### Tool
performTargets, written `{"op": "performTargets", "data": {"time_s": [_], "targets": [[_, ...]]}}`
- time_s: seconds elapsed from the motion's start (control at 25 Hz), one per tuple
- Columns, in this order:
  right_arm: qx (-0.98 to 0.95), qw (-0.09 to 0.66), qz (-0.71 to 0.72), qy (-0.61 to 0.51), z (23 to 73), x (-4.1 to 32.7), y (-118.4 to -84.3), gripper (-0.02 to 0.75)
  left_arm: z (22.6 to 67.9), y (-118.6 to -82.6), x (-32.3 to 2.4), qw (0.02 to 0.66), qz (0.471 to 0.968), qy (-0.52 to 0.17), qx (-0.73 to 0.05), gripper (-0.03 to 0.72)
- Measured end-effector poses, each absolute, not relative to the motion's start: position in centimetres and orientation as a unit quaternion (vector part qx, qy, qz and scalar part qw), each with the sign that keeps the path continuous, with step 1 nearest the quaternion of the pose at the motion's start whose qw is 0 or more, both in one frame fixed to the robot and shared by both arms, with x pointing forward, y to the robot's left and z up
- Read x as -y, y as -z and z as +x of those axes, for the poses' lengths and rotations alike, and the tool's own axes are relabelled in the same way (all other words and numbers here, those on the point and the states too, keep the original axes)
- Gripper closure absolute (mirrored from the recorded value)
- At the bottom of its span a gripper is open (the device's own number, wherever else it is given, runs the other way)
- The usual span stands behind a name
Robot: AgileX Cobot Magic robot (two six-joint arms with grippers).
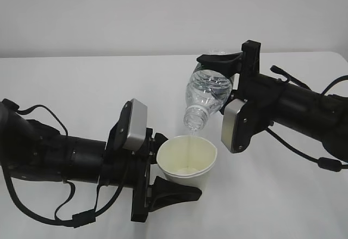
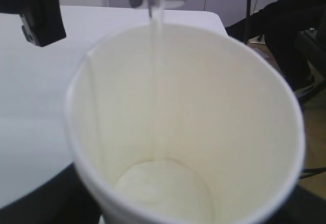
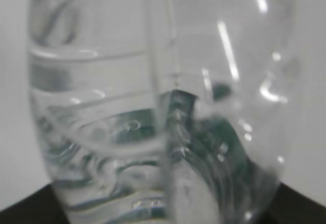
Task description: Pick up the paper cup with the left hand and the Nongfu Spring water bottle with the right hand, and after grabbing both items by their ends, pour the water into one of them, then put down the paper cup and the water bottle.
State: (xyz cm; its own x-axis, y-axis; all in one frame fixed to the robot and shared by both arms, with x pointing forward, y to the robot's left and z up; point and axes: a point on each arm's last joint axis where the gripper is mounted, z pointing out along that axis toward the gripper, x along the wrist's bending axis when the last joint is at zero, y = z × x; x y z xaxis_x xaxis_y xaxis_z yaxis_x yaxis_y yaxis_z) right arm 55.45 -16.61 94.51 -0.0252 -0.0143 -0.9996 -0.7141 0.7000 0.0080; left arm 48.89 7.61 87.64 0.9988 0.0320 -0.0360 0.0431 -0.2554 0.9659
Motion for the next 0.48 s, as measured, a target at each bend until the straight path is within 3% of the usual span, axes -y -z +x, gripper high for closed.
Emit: {"op": "performTargets", "data": {"time_s": [0.48], "targets": [[-0.662, 0.642, -0.275, -0.273, 55.45, 16.61, -94.51, 0.293, 48.91, -87.65, -7.61, 0.610, 0.792, 0.004, -0.025, 0.187]]}}
